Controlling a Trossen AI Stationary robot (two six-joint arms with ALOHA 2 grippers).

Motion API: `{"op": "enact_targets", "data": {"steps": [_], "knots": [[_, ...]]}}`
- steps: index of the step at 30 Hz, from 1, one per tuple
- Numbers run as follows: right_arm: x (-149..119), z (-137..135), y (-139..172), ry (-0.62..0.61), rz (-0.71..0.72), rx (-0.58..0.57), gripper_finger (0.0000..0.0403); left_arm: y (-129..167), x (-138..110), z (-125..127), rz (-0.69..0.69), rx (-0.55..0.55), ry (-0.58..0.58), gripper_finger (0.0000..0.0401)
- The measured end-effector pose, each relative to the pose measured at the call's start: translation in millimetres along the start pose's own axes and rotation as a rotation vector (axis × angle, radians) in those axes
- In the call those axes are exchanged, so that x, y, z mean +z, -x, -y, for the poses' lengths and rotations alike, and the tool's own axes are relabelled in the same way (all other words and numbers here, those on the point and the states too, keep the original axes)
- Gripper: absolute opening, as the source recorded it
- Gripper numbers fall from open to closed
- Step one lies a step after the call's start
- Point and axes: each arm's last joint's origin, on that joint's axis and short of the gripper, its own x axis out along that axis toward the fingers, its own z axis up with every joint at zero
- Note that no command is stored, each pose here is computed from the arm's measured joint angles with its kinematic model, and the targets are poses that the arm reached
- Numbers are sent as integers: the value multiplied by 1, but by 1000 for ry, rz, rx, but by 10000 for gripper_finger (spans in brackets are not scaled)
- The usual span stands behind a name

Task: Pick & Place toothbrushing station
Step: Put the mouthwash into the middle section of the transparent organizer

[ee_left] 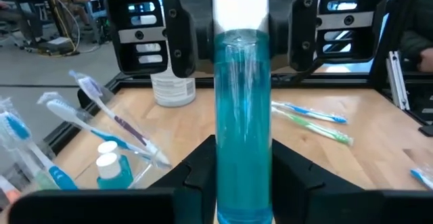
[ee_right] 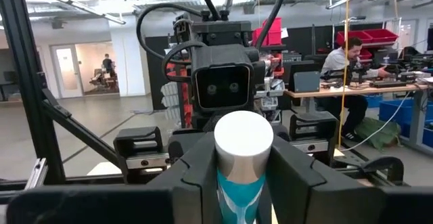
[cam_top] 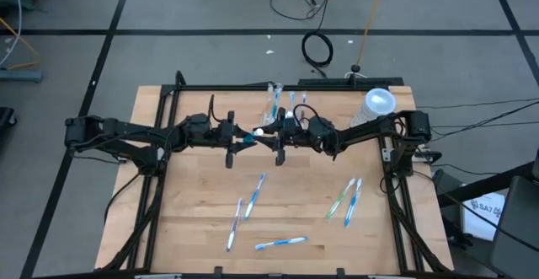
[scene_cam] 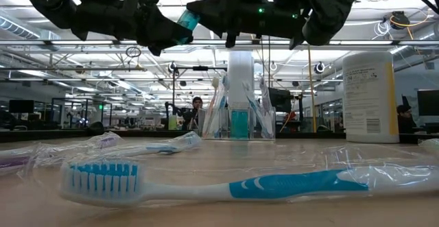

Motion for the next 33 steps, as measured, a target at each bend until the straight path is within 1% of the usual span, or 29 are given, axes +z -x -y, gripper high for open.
{"op": "enact_targets", "data": {"steps": [3, 9, 12, 15, 20, 22, 24, 28, 31, 33], "knots": [[0, 1, 0, -12, -2, -4, 90, 0, 0, 0, -1, 16, 11, 125], [-4, 5, 1, -17, -41, -20, 101, 0, -4, -2, -41, 74, 15, 183], [-7, 11, 2, 3, -83, -59, 97, 0, -7, -3, -77, 125, 35, 205], [-11, 19, 3, 1, -129, -116, 92, 1, -13, -5, -140, 189, 63, 218], [-7, 22, 5, 0, -138, -124, 96, 5, -28, -7, -279, 313, 176, 223], [-3, 22, 6, 11, -161, -130, 97, 7, -32, -7, -318, 339, 221, 223], [0, 23, 8, 46, -190, -177, 95, 8, -36, -6, -354, 348, 262, 223], [0, 26, 17, 92, -338, -343, 95, 11, -42, -4, -417, 347, 300, 223], [1, 29, 22, 118, -401, -460, 95, 11, -44, -4, -434, 353, 324, 223], [0, 30, 24, 132, -421, -509, 95, 11, -43, -4, -432, 352, 327, 223]]}}
